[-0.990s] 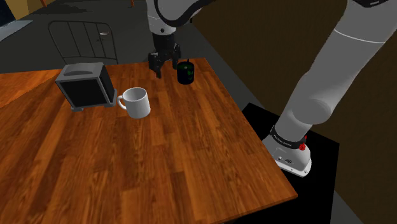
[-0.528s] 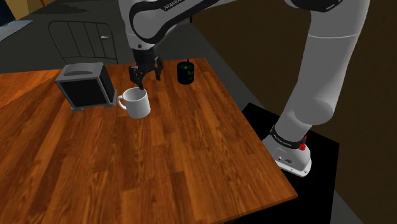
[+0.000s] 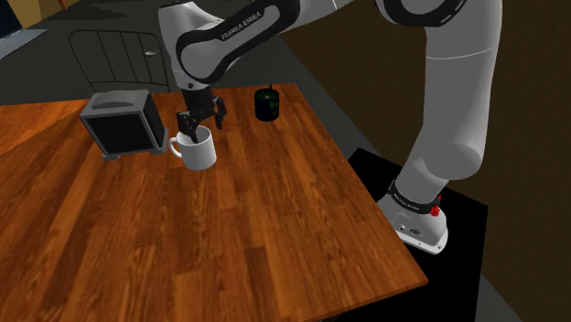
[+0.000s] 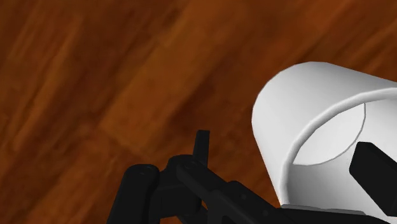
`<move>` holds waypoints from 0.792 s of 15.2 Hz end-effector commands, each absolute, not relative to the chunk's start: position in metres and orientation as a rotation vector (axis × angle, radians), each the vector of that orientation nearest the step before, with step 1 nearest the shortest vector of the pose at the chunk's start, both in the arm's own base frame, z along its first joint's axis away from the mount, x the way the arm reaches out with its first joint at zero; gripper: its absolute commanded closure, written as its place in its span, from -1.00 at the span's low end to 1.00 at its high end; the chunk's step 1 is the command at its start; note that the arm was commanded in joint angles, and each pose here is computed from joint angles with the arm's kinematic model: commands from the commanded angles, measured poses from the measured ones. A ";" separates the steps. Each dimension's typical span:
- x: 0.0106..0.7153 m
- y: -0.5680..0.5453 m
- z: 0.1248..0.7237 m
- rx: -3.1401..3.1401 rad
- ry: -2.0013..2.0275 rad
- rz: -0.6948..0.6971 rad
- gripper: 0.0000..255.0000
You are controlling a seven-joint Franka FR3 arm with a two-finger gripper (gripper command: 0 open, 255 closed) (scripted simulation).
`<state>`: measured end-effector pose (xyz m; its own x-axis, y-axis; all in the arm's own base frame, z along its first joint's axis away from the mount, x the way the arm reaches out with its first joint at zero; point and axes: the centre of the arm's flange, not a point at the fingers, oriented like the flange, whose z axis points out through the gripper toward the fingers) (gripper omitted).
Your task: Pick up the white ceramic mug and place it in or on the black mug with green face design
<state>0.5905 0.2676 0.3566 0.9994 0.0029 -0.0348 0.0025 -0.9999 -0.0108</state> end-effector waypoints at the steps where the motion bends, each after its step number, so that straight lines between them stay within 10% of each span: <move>1: 0.590 0.267 0.346 -3.130 -0.004 0.054 -1.00; 10: 0.590 0.267 0.343 -3.130 -0.004 0.054 -1.00; 11: 0.590 0.267 0.343 -3.130 -0.004 0.054 1.00; 12: 0.590 0.267 0.343 -3.130 -0.004 0.054 1.00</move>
